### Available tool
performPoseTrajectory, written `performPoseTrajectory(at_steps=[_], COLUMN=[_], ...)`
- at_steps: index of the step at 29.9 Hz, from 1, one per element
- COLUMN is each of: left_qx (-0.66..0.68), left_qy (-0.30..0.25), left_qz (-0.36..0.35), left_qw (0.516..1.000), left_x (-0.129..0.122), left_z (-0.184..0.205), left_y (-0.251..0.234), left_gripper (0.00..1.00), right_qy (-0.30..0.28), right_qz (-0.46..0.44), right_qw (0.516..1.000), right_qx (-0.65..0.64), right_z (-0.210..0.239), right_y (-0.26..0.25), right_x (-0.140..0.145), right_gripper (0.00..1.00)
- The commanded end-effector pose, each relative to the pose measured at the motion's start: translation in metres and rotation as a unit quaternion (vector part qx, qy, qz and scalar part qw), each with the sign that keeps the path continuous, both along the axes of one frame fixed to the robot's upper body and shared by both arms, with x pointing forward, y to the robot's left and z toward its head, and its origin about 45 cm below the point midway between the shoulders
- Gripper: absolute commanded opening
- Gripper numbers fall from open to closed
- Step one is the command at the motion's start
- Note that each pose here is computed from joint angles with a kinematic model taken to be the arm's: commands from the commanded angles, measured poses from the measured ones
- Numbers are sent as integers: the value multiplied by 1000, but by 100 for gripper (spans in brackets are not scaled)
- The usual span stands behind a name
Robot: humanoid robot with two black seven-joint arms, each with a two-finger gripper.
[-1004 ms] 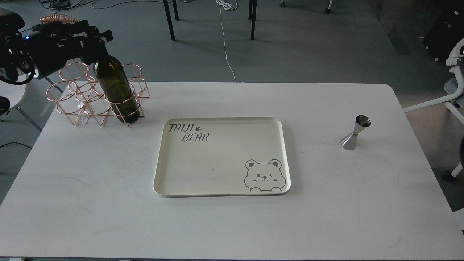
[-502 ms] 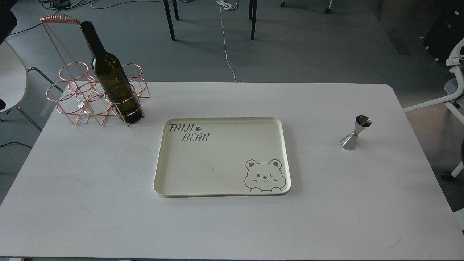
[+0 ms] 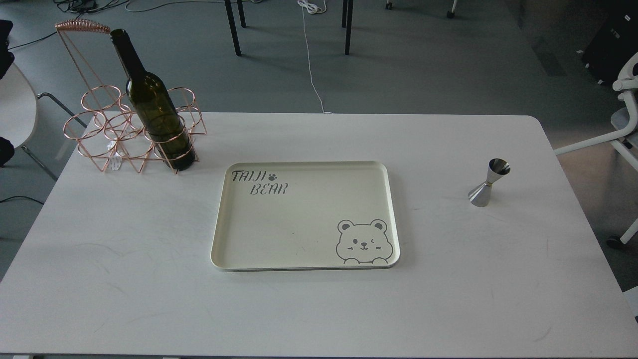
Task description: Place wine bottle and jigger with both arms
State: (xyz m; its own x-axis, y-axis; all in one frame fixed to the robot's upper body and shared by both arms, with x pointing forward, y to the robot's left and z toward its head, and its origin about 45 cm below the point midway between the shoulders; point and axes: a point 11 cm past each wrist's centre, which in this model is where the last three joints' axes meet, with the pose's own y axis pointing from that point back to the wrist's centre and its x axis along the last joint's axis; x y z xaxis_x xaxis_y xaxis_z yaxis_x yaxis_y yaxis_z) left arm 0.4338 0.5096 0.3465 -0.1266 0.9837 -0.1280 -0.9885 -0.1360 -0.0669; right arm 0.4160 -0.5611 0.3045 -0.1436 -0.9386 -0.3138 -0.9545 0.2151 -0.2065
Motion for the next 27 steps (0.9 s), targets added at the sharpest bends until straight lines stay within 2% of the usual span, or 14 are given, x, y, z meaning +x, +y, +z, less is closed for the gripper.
performPoseTrajectory(at_steps=[1,4,14,22,27], left_qx=[-82,-118,-210,-235,-237], left_qy=[-7,-35,-66,-70,-59], left_qz=[-33,-73,-51,-51,-44], left_qw=[996,990,974,968,969], left_x=[-3,-7,-13,-11,-17], left_z=[-32,-44,-74,-82,-94], left_y=[4,-1,-10,-19,-17], left_gripper=[98,98,98,98,98], right_qy=[3,9,-5,42,50], right_qz=[15,30,18,19,13], right_qw=[1000,999,993,984,982], right_qx=[14,30,118,174,183], right_z=[-11,-26,-57,-90,-98], right_y=[16,35,59,71,67], right_x=[8,15,19,18,12], right_gripper=[99,99,99,99,99])
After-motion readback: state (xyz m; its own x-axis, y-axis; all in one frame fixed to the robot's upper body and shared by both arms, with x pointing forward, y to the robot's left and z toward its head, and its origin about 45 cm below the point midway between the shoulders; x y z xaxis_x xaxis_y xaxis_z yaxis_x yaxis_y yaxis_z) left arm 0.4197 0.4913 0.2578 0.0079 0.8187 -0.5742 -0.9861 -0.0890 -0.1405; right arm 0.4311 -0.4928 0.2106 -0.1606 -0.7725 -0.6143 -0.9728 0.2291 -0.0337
